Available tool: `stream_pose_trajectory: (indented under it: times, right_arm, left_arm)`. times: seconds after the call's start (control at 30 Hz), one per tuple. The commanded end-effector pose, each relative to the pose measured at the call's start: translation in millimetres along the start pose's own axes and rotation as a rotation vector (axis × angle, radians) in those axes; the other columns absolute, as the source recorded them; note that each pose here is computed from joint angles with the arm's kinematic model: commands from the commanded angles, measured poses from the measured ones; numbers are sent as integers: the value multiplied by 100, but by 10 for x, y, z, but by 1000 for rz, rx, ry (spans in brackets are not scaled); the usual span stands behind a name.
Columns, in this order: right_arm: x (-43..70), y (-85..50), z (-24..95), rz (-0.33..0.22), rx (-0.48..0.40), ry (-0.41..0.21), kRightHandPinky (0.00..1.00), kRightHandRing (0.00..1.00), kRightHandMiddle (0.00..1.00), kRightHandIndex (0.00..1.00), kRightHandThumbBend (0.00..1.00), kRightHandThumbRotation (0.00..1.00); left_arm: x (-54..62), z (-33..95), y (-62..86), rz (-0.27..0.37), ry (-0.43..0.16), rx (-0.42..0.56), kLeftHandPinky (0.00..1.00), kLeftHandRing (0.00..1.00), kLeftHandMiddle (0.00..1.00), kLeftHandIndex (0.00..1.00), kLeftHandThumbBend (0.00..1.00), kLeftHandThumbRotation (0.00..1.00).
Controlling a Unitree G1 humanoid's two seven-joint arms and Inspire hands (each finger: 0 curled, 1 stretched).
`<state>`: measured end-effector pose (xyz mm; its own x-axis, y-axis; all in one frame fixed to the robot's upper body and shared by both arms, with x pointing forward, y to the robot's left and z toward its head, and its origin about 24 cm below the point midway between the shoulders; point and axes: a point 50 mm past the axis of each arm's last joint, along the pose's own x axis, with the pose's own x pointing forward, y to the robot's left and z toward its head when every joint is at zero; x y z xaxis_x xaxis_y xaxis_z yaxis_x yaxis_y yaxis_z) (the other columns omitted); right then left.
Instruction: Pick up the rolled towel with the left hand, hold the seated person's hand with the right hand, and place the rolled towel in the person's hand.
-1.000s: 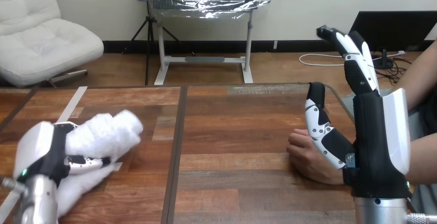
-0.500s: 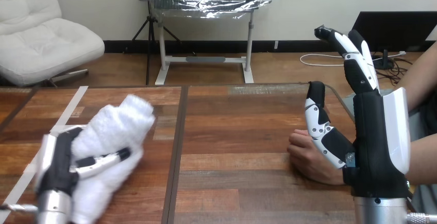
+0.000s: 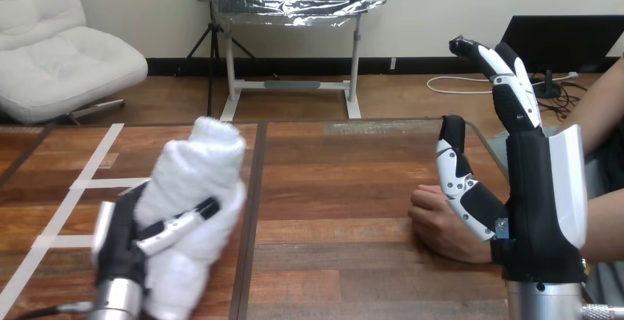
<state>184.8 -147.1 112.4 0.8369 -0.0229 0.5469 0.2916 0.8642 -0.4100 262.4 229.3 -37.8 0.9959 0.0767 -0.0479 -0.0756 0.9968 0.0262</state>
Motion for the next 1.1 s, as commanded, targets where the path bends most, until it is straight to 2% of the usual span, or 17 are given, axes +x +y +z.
stream_pose_trajectory:
  times: [0.0,0.6,0.77,0.8,0.87,1.07]
  right_arm:
    - [132,-41,82,-22,0,-79,100,98,89,85,0,0]
    - [146,-74,76,1,-25,-90,100,100,93,86,0,0]
    - [156,-101,65,34,-49,-79,100,100,94,88,0,0]
    - [177,-164,33,80,-89,-65,100,99,97,90,0,0]
    - [206,-242,-1,134,-137,-48,99,98,98,91,14,0]
    - [255,-356,-61,196,-226,8,94,95,97,91,33,0]
  left_arm:
    - [169,322,-71,-15,-195,-54,40,43,47,50,92,20]
    - [76,414,-331,-135,-319,-133,42,43,46,51,93,20]
    - [39,445,-396,-166,-352,-143,42,43,46,51,93,20]
    - [6,464,-464,-191,-374,-165,41,43,46,52,94,21]
    - [-34,490,-542,-219,-399,-193,42,43,46,52,95,21]
    - [-86,523,-616,-244,-425,-220,42,43,47,52,95,20]
